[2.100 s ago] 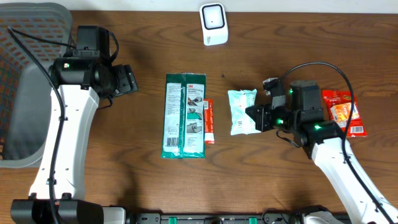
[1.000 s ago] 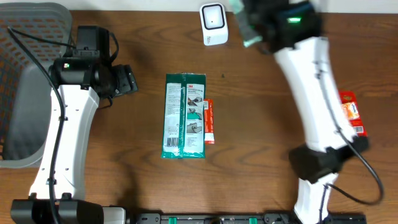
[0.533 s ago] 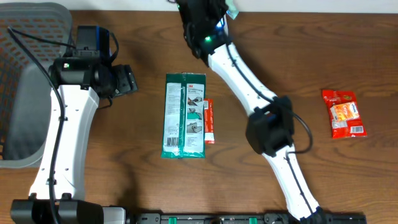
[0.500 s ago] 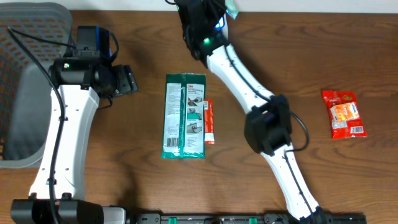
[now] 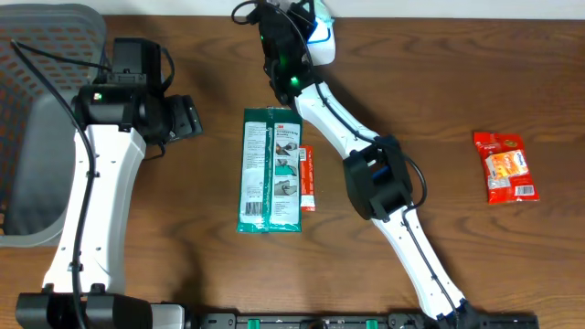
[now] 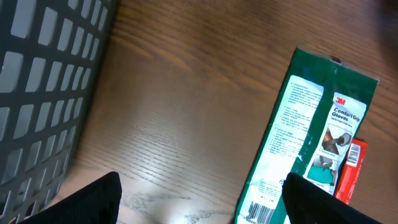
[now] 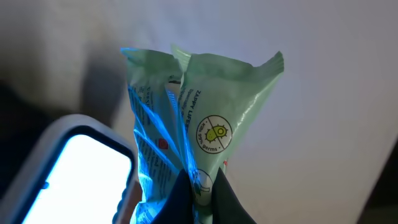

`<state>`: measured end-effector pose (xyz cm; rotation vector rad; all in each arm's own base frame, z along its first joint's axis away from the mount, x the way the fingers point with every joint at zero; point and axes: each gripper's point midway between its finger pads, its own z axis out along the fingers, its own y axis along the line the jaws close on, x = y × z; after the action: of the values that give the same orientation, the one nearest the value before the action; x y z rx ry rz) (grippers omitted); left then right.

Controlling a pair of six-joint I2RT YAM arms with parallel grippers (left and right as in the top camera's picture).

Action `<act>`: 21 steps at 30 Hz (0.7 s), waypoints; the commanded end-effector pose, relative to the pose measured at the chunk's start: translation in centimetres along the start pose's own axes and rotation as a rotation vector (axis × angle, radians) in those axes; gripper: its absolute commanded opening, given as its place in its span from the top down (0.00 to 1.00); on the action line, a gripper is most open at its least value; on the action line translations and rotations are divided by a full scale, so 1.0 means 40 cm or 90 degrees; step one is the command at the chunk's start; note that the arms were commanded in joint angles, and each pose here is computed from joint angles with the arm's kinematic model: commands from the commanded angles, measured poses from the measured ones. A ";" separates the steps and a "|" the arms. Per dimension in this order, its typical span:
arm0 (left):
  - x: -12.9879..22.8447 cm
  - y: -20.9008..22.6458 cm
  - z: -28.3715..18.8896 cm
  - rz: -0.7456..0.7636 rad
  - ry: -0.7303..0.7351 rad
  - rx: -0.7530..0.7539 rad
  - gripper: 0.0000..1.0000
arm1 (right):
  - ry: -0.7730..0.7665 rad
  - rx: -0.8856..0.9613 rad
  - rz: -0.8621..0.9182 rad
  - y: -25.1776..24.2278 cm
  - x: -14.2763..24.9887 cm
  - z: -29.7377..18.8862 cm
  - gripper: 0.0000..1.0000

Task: Scan the item barcode
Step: 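Hold the wipes pack against the scanner window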

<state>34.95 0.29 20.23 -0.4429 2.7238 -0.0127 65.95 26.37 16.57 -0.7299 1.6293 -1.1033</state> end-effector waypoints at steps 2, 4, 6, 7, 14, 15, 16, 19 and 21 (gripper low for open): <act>-0.006 0.006 -0.008 -0.002 -0.007 -0.004 0.17 | -0.024 -0.029 -0.003 0.069 -0.007 0.000 0.99; -0.007 0.006 -0.008 -0.002 -0.007 -0.004 0.17 | -0.026 -0.045 0.001 0.088 -0.004 -0.001 0.99; -0.006 0.006 -0.008 -0.002 -0.007 -0.004 0.17 | -0.040 -0.070 -0.008 0.109 -0.009 -0.002 0.99; -0.006 0.006 -0.008 -0.002 -0.007 -0.004 0.17 | -0.041 -0.071 -0.009 0.110 -0.010 -0.002 0.99; -0.006 0.006 -0.008 -0.002 -0.007 -0.004 0.17 | -0.075 -0.035 -0.060 0.067 -0.032 0.011 0.99; -0.006 0.006 -0.008 -0.002 -0.007 -0.004 0.17 | -0.072 -0.037 -0.062 0.070 -0.028 0.013 0.99; -0.006 0.006 -0.008 -0.002 -0.007 -0.004 0.17 | -0.071 -0.048 -0.066 0.081 -0.018 0.019 0.99; -0.006 0.006 -0.008 -0.002 -0.007 -0.004 0.17 | -0.068 -0.056 -0.072 0.096 -0.002 0.027 0.99; -0.006 0.006 -0.008 -0.002 -0.007 -0.004 0.17 | -0.063 -0.060 -0.077 0.106 0.011 0.033 0.99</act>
<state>34.94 0.29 20.22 -0.4429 2.7242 -0.0126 66.88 28.29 14.01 -0.9134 1.5613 -1.0477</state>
